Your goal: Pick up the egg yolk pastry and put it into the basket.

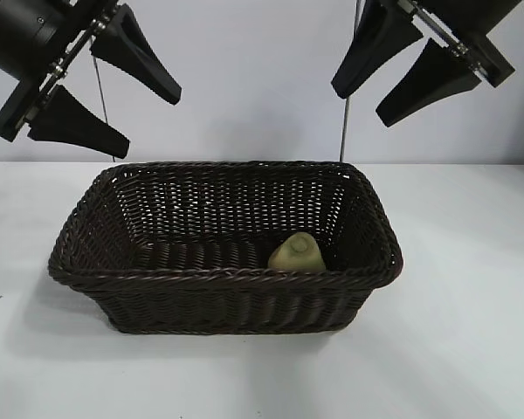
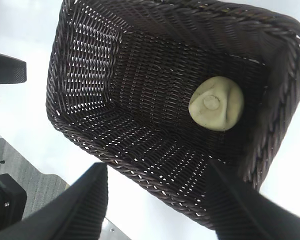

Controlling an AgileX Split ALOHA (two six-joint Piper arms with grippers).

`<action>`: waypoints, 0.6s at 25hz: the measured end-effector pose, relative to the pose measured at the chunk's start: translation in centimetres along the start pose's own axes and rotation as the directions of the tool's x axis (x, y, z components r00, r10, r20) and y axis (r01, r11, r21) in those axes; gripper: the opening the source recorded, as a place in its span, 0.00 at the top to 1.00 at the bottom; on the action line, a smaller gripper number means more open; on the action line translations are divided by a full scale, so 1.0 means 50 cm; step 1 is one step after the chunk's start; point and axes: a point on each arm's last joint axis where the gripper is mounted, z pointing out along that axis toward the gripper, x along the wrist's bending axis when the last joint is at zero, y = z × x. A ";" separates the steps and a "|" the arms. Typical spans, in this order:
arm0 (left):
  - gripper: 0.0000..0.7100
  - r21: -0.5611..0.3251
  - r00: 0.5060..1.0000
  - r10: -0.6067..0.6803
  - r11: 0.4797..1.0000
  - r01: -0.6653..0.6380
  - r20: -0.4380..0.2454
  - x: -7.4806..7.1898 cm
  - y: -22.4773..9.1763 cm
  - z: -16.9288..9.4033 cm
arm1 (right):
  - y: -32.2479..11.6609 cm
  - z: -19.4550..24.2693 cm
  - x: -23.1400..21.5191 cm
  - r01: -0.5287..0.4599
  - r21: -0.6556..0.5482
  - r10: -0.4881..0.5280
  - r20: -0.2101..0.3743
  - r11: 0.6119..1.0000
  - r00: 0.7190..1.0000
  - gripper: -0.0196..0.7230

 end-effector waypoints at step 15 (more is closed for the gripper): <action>0.28 0.000 1.000 0.000 1.000 0.000 0.000 0.000 0.000 0.000 | 0.000 0.000 0.000 -0.008 -0.001 0.008 0.000 1.000 1.000 0.40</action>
